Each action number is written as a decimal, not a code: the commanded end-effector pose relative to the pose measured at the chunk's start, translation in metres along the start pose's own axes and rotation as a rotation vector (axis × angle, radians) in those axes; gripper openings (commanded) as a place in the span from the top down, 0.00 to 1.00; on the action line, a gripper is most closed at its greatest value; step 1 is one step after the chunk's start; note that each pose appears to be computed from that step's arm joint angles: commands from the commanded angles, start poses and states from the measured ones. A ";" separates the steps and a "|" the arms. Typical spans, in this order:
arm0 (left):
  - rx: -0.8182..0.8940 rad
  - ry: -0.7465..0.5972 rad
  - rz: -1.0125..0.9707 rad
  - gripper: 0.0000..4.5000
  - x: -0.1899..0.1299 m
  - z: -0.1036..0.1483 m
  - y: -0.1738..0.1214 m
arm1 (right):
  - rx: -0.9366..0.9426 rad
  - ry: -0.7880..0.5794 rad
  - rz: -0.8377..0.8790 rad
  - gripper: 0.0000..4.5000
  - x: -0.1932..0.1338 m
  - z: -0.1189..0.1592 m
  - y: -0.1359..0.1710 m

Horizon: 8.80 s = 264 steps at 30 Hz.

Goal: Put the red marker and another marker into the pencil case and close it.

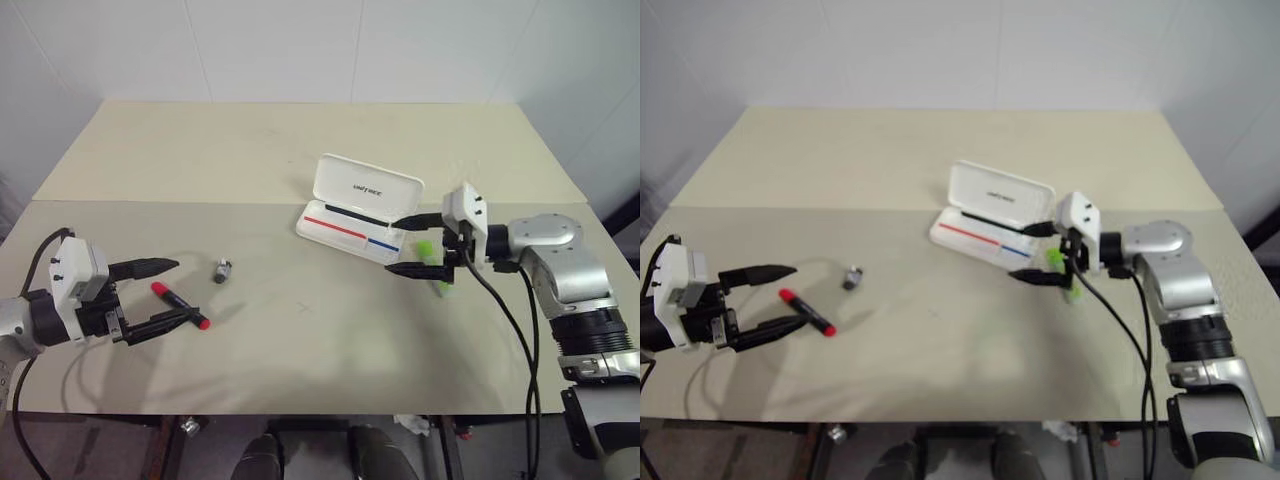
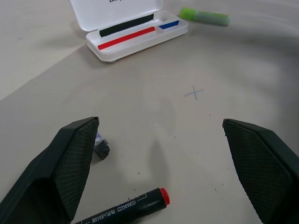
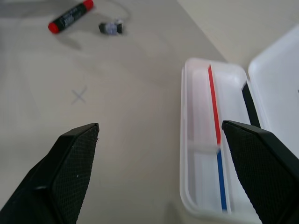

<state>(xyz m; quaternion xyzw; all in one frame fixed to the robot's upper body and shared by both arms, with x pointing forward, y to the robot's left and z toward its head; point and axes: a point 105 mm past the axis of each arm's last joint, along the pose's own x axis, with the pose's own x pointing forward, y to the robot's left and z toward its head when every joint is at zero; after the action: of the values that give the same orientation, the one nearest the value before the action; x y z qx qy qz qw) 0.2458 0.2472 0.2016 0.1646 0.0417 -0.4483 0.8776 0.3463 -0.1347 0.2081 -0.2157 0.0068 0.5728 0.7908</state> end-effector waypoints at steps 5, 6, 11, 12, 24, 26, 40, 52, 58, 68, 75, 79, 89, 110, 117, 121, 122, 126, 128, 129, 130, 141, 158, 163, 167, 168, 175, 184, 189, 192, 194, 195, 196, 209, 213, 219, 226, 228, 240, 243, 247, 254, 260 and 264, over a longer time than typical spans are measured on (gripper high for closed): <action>0.080 -0.022 0.042 0.00 -0.010 0.018 0.007 | 0.037 0.076 0.007 0.01 0.022 -0.007 0.017; 0.081 -0.024 0.041 0.00 -0.009 0.019 0.006 | 0.046 0.090 0.002 0.01 0.024 -0.007 0.018; 0.094 -0.049 0.060 0.00 -0.008 0.023 0.007 | 0.031 0.163 -0.066 0.01 0.033 -0.012 0.002; 0.095 -0.052 0.062 0.00 -0.009 0.024 0.006 | 0.021 0.169 -0.081 0.01 0.034 -0.012 -0.002; 0.084 -0.086 0.066 0.00 -0.013 0.028 -0.001 | 0.005 0.274 -0.090 0.01 0.051 -0.027 -0.016; 0.083 -0.087 0.067 0.00 -0.013 0.028 -0.002 | 0.002 0.295 -0.093 0.01 0.051 -0.030 -0.017; 0.076 -0.073 0.094 0.00 -0.017 0.025 -0.010 | 0.017 0.384 -0.089 0.01 0.054 -0.041 -0.023; 0.098 -0.081 0.116 0.00 -0.017 0.029 -0.005 | 0.027 0.407 -0.104 0.60 0.064 -0.042 -0.032; 0.110 -0.095 0.117 0.00 -0.013 0.030 0.000 | -0.006 0.380 -0.150 0.99 0.061 -0.032 -0.043; 0.104 -0.128 0.078 0.00 0.002 0.029 0.006 | -0.151 0.123 0.022 0.99 0.055 0.018 0.000; 0.093 -0.150 0.035 0.00 0.013 0.028 0.008 | -0.265 0.173 0.183 0.99 0.045 0.014 0.050; 0.086 -0.156 0.017 0.00 0.018 0.027 0.007 | -0.318 0.248 0.199 0.99 0.048 -0.001 0.061; 0.073 -0.155 0.007 0.00 0.020 0.025 0.005 | -0.327 0.349 0.208 0.99 0.043 -0.032 0.073; 0.066 -0.149 0.005 0.00 0.021 0.024 0.002 | -0.365 0.314 0.221 0.01 0.043 -0.039 0.075; 0.038 -0.178 0.023 0.00 0.030 0.020 -0.005 | -0.338 0.227 0.194 0.01 0.036 -0.026 0.068; 0.021 -0.188 0.083 0.00 0.035 0.017 -0.007 | -0.302 0.107 0.165 0.01 0.029 -0.008 0.062; 0.019 -0.190 0.117 0.00 0.035 0.016 -0.006 | -0.297 0.093 0.156 0.01 0.026 -0.005 0.059; -0.019 -0.232 0.325 0.00 0.037 0.016 0.004 | -0.239 0.007 0.086 0.01 0.009 0.005 0.040; -0.058 -0.255 0.418 0.00 0.038 0.015 0.008 | -0.221 -0.002 0.076 0.01 0.002 0.003 0.034; -0.086 -0.266 0.471 0.00 0.040 0.013 0.010 | -0.220 0.004 0.076 0.01 -0.001 0.000 0.032; -0.106 -0.273 0.506 0.00 0.041 0.013 0.011 | -0.220 0.008 0.076 0.01 -0.002 -0.002 0.030; -0.561 -0.217 1.065 0.00 0.053 -0.024 0.016 | -0.170 -0.097 0.009 0.01 -0.010 -0.004 0.002; -0.879 0.065 1.234 0.00 0.074 -0.064 -0.006 | -0.166 -0.062 -0.017 0.01 -0.010 -0.018 -0.004; -0.881 0.157 1.228 0.00 0.071 -0.073 -0.009 | -0.169 -0.059 -0.028 0.01 -0.011 -0.018 -0.005; -0.882 0.201 1.219 0.00 0.072 -0.077 -0.008 | -0.169 -0.058 -0.031 0.01 -0.010 -0.019 -0.004; -0.887 0.209 1.209 0.00 0.073 -0.078 -0.009 | -0.170 -0.058 -0.031 0.01 -0.010 -0.019 -0.004; -0.918 0.276 1.143 0.13 0.081 -0.082 -0.008 | -0.170 -0.061 -0.039 0.00 -0.008 -0.019 -0.003; -0.883 0.262 1.129 0.78 0.080 -0.074 0.006 | -0.176 -0.064 -0.058 0.00 -0.009 -0.018 -0.005; -0.776 0.221 1.149 0.87 0.074 -0.062 0.021 | -0.181 -0.056 -0.071 0.00 -0.011 -0.019 -0.006; -0.702 0.190 1.125 0.87 0.071 -0.053 0.032 | -0.182 -0.051 -0.080 0.00 -0.015 -0.020 -0.008; -0.596 0.157 1.098 0.87 0.066 -0.038 0.043 | -0.180 -0.054 -0.089 0.00 -0.019 -0.019 -0.010; -0.521 0.128 1.079 0.87 0.064 -0.028 0.049 | -0.177 -0.056 -0.092 0.00 -0.021 -0.019 -0.011; -0.474 0.111 1.064 0.87 0.063 -0.021 0.052 | -0.176 -0.058 -0.093 0.00 -0.022 -0.019 -0.011; 0.118 -0.118 0.251 0.87 0.092 0.100 0.023 | -0.121 -0.077 -0.136 0.00 -0.035 -0.023 -0.014; 0.189 -0.150 0.004 0.87 0.114 0.115 0.005 | -0.109 -0.067 -0.147 0.00 -0.047 -0.027 -0.014; 0.182 -0.139 -0.333 0.87 0.144 0.112 -0.031 | -0.085 -0.037 -0.164 0.00 -0.063 -0.035 -0.007; 0.201 0.038 -0.491 0.87 0.172 0.077 -0.034 | -0.080 -0.032 -0.216 0.00 -0.070 -0.039 0.000; 0.198 0.077 -0.467 0.87 0.182 0.069 -0.025 | -0.073 -0.030 -0.232 0.00 -0.071 -0.040 0.003; 0.244 0.141 -0.511 0.87 0.218 0.052 -0.020 | -0.047 -0.016 -0.274 0.00 -0.073 -0.046 0.017; 0.242 0.147 -0.524 0.87 0.224 0.051 -0.021 | -0.046 -0.016 -0.277 0.00 -0.071 -0.046 0.017; 0.226 0.165 -0.531 0.87 0.232 0.049 -0.023 | -0.045 -0.019 -0.276 0.00 -0.068 -0.046 0.018; 0.203 0.148 -0.536 0.79 0.243 0.050 -0.027 | -0.041 -0.022 -0.274 0.00 -0.065 -0.046 0.020; 0.213 0.144 -0.539 0.36 0.244 0.049 -0.027 | -0.037 -0.021 -0.275 0.00 -0.063 -0.046 0.023; 0.204 0.145 -0.548 0.08 0.242 0.049 -0.027 | -0.034 -0.021 -0.283 0.00 -0.063 -0.046 0.024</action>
<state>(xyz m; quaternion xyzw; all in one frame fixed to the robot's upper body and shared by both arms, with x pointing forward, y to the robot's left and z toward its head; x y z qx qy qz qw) 0.3630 0.0305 0.1696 0.2563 0.1264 -0.6577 0.6969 0.3167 -0.2036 0.1650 -0.2206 -0.0210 0.4589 0.8604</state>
